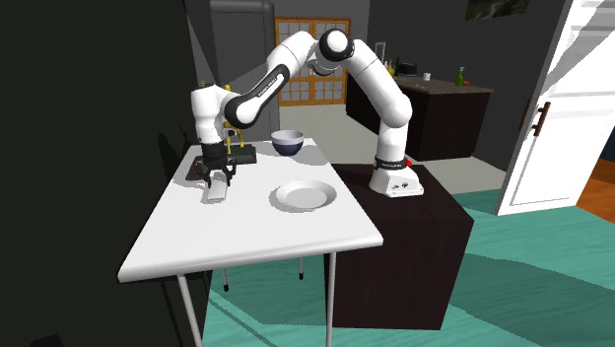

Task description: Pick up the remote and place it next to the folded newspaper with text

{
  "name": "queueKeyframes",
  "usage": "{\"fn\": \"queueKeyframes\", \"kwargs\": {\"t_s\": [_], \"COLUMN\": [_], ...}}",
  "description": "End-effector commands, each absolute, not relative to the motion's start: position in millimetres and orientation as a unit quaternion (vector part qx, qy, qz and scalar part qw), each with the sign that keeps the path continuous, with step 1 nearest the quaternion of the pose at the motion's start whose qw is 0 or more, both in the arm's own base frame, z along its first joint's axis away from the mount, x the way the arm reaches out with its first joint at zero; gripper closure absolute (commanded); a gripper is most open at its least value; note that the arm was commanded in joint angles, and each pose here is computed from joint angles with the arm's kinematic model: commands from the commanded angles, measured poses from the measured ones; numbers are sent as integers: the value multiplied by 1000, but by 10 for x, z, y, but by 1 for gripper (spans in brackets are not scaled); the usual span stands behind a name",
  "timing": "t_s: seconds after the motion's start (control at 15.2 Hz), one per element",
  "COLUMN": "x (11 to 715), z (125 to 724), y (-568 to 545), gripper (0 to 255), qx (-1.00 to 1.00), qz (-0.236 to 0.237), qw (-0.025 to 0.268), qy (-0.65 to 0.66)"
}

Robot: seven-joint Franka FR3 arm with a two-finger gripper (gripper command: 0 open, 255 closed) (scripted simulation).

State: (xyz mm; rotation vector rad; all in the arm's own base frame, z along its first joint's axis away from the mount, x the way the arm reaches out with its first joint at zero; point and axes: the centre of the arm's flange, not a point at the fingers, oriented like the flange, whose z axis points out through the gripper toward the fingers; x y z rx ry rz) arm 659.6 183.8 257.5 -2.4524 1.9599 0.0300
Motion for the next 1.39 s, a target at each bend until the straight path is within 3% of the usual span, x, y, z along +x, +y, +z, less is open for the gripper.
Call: {"fn": "queueKeyframes", "kwargs": {"t_s": [0.0, 0.2, 0.26, 0.59, 0.86, 1.32], "x": [6595, 6595, 6595, 6595, 6602, 6602], "z": [2574, 2574, 2574, 2574, 3074, 3074], "y": [1839, 1839, 1839, 1840, 1832, 1832], "gripper": [255, 255, 0, 0, 0, 0], "qx": [-781, -781, -781, -781, -781, -781], "qz": [9, 9, 9, 9, 9, 9], "qw": [1, 1, 1, 1, 1, 1], "qy": [624, 624, 624, 624, 624, 624]}}
